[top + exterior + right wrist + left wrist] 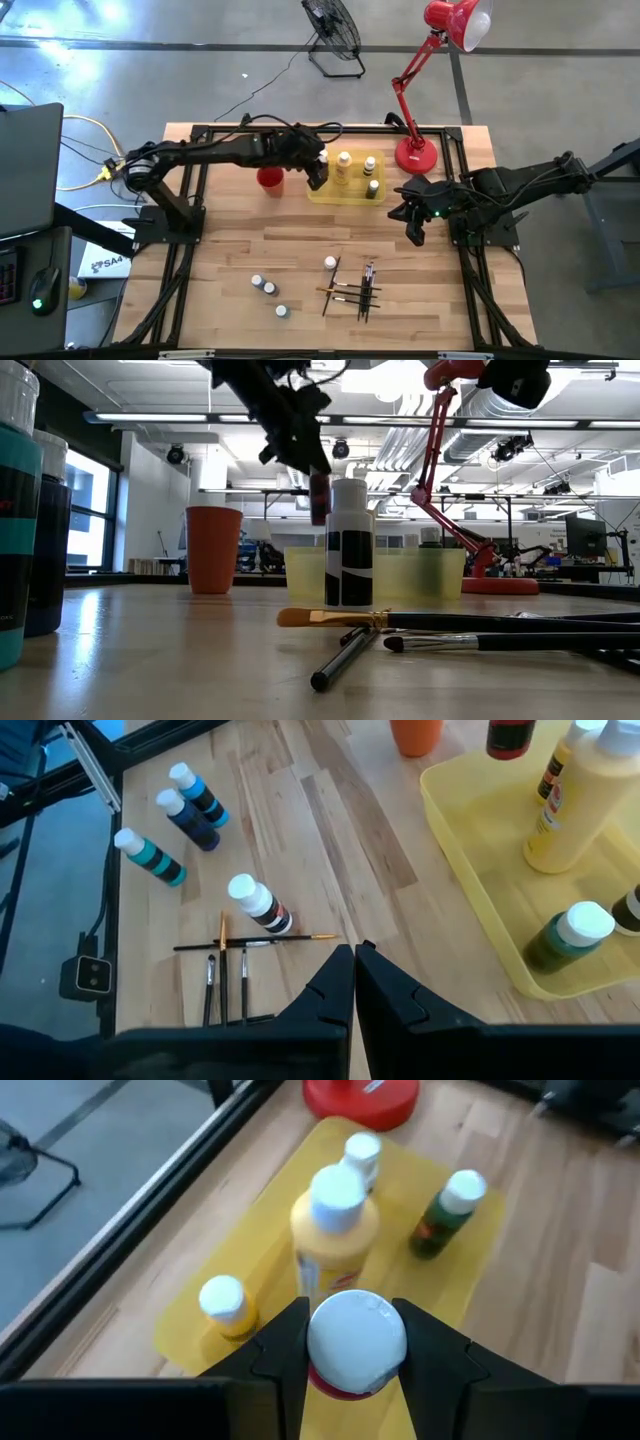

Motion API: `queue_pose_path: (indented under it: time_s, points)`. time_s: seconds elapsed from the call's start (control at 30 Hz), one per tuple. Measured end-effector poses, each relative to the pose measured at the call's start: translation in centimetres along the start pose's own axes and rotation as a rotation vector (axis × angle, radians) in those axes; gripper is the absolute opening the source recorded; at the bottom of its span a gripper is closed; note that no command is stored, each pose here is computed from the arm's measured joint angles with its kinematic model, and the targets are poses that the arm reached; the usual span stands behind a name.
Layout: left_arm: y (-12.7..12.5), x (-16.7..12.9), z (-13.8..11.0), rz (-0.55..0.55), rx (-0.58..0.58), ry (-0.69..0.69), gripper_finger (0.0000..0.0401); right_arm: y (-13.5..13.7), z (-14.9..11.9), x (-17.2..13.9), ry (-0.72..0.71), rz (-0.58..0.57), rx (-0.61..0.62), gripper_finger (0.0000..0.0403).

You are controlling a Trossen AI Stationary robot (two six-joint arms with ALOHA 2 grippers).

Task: Pick & Place Paint Supplies
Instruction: Put the red paint bottle into the yellow bin

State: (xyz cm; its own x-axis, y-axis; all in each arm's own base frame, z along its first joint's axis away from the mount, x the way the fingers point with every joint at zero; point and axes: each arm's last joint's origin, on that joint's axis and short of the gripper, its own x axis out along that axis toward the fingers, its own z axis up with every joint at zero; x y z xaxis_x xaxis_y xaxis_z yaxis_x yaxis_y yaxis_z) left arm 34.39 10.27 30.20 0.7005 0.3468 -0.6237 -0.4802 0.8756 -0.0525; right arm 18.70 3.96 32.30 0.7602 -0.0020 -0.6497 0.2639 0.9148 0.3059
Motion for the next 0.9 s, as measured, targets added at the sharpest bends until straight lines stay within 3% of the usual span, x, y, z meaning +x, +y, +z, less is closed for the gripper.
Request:
queue_pose_path:
  time_s: [0.47,0.9]
  points:
    - [0.1,4.5,-1.9,0.027,-0.005,0.108,0.0120,-0.2,-0.2,0.0,0.010,-0.035,-0.008,0.0005]
    - [0.5,5.2,-2.3,0.059,-0.040,0.100,0.0120,-0.2,-0.2,0.0,0.009,-0.037,-0.031,0.0005]
